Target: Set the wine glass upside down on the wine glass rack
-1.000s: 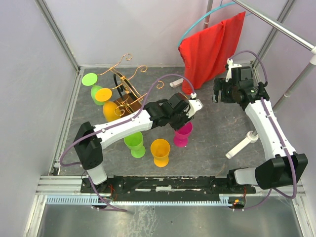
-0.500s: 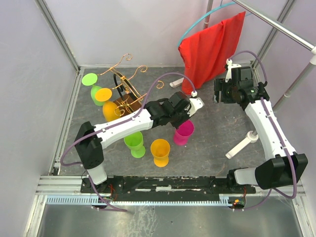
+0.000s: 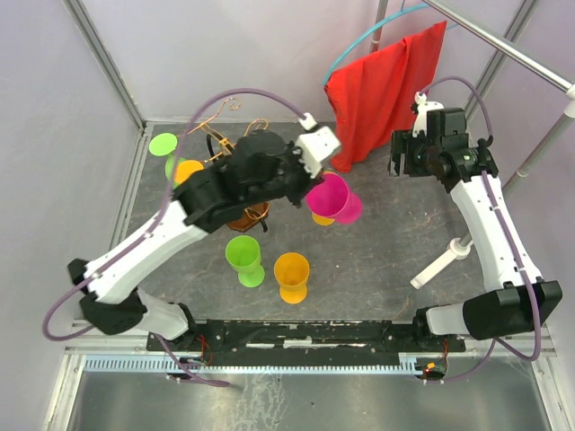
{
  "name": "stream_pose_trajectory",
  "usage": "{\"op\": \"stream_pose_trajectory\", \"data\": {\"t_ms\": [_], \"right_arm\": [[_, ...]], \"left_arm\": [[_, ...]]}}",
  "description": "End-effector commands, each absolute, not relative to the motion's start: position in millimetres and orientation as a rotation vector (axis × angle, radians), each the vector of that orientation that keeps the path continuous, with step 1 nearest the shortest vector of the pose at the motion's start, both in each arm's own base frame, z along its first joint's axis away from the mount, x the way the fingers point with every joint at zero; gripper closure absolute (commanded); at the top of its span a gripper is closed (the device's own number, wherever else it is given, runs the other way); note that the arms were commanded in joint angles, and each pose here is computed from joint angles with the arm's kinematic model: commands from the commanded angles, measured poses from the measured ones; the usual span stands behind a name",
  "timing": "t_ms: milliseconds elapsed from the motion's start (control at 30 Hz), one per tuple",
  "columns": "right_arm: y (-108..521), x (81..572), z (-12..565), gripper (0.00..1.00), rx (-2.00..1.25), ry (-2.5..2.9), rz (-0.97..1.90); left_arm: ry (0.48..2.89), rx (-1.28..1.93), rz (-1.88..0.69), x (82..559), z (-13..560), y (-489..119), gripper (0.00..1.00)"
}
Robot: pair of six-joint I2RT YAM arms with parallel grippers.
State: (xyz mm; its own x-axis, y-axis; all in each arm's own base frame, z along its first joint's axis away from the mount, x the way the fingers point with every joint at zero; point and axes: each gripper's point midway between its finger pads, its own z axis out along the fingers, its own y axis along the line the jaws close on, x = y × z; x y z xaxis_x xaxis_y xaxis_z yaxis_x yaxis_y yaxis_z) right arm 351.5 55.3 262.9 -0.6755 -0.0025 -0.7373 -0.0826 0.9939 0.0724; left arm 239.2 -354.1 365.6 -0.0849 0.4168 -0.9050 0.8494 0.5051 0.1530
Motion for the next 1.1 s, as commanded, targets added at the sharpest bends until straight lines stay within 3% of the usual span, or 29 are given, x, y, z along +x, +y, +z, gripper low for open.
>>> {"op": "stream_pose_trajectory", "data": {"t_ms": [0, 200, 500, 900, 1067], "right_arm": [[62, 370, 293, 0.19, -0.102, 2.229, 0.154], [84, 389, 311, 0.20, -0.166, 2.193, 0.209], [151, 405, 332, 0.20, -0.289, 2.117, 0.339], [217, 425, 368, 0.20, -0.239, 2.013, 0.521], [256, 427, 361, 0.20, -0.284, 2.024, 0.590]], "left_arm": [[1.614, 1.015, -0.523, 219, 418, -316, 0.97], [1.648, 0.778, -0.437, 216, 442, -256, 0.97], [1.582, 0.454, -0.080, 250, 475, -181, 0.97], [1.444, 0.292, 0.091, 270, 535, -154, 0.97], [1.445, 0.271, 0.035, 304, 535, -154, 0.97]]}}
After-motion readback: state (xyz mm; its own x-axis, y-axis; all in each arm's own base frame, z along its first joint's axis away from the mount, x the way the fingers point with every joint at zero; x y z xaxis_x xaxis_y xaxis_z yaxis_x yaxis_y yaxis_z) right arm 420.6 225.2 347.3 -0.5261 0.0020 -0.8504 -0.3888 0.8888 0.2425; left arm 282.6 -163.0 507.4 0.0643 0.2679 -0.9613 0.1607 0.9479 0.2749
